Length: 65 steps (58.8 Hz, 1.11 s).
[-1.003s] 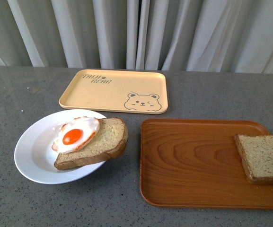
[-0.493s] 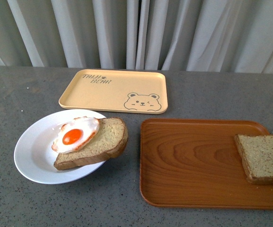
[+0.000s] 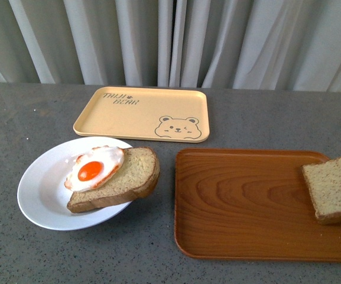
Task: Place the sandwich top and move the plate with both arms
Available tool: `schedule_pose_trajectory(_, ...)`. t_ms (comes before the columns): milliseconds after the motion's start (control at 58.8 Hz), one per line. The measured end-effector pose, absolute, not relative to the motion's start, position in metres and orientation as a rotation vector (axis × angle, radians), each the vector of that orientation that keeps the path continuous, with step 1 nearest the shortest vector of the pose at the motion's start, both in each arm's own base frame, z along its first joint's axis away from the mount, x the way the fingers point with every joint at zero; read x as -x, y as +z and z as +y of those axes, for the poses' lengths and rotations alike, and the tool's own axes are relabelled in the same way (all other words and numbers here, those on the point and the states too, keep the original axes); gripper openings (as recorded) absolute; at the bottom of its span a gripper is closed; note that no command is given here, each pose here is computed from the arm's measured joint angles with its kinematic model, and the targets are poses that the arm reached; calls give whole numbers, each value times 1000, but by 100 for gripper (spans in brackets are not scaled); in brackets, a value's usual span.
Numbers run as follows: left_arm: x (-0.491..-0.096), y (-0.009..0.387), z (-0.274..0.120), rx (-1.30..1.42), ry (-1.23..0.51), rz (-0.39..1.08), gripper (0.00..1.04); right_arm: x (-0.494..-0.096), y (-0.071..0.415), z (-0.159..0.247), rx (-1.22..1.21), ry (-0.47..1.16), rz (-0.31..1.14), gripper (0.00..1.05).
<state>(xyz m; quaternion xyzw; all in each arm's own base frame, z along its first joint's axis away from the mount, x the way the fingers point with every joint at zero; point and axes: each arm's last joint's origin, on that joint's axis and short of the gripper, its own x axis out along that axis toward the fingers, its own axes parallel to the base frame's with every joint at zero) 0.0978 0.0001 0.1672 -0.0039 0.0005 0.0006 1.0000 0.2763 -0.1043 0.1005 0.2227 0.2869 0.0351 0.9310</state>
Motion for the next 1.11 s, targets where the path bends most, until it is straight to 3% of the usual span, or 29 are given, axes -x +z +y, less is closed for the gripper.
schedule_pose_trajectory(136, -98, 167, 0, 8, 1, 1, 96, -272, 145, -89, -463, 119, 491, 3)
schedule_pose_trajectory(459, -98, 167, 0, 8, 1, 1, 96, -301, 204, 44, -412, 352, 406, 3)
schedule_pose_trajectory(867, -98, 167, 0, 8, 1, 1, 96, -334, 179, 185, -490, 468, 467, 3)
schedule_pose_trajectory(1105, -98, 167, 0, 8, 1, 1, 96, -335, 150, 228, -524, 466, 534, 3)
